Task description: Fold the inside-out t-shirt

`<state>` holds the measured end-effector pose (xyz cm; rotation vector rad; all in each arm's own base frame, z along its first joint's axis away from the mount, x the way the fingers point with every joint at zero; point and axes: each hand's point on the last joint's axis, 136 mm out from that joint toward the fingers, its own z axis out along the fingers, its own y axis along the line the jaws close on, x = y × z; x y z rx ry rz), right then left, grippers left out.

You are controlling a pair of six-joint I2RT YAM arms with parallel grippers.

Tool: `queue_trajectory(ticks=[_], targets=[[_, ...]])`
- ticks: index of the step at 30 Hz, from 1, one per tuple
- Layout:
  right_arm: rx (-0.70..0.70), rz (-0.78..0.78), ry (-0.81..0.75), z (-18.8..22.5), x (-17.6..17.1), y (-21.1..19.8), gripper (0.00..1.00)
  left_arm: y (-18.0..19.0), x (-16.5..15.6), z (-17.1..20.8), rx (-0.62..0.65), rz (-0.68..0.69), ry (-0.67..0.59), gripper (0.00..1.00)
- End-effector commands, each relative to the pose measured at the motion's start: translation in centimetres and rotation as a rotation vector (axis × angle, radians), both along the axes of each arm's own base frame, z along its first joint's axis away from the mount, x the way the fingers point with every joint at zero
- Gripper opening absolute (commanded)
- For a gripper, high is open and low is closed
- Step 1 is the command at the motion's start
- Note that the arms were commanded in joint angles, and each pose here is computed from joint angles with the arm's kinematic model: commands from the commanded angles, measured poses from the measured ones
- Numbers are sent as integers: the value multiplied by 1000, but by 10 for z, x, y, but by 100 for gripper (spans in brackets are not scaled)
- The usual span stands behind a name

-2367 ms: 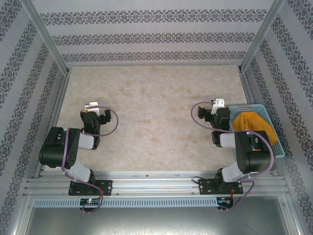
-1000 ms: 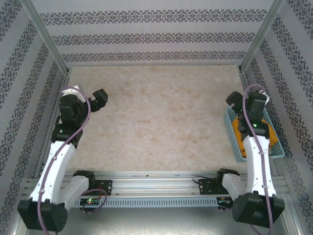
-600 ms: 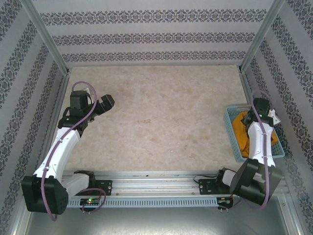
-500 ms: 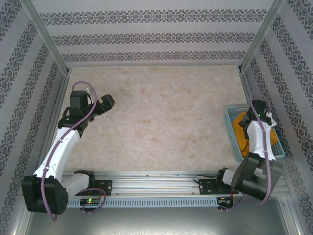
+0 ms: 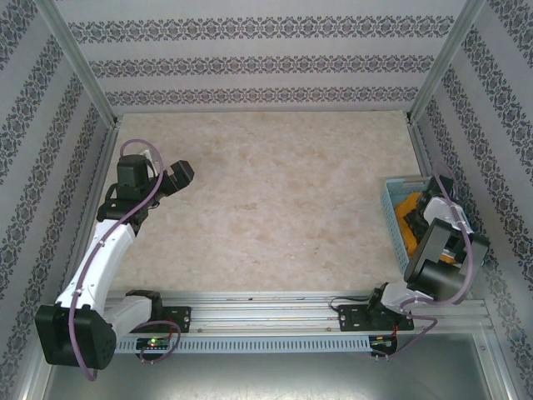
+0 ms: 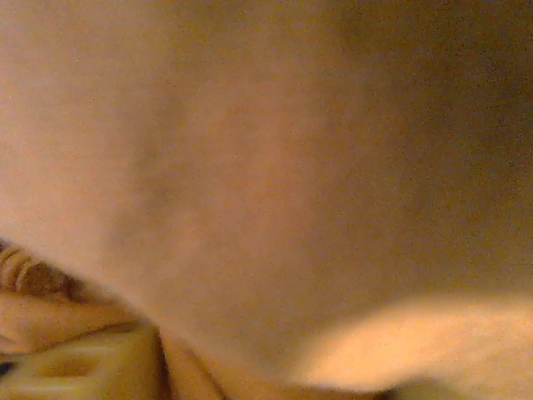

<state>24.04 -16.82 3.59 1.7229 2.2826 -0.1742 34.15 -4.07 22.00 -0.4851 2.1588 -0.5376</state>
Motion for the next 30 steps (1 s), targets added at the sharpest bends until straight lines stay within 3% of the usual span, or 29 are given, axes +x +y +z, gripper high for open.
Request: queue_trajectory(ticks=[1,3,6,18,30], targets=[[45,-20,-47,-11,5,4,30,1,-5,-2,3,11,2,100],[34,-30,-48,-9,1,2,12,1,-5,0,6,13,-2,100],[-14,-30,-57,5,-3,-3,0,2,-5,2,6,16,-7,100],[-338,42,-146,127,-10,-7,0,1,-3,9,-8,23,-29,100],[-654,155,-430,292,7,33,0,-2,-5,0,-23,13,-12,100]])
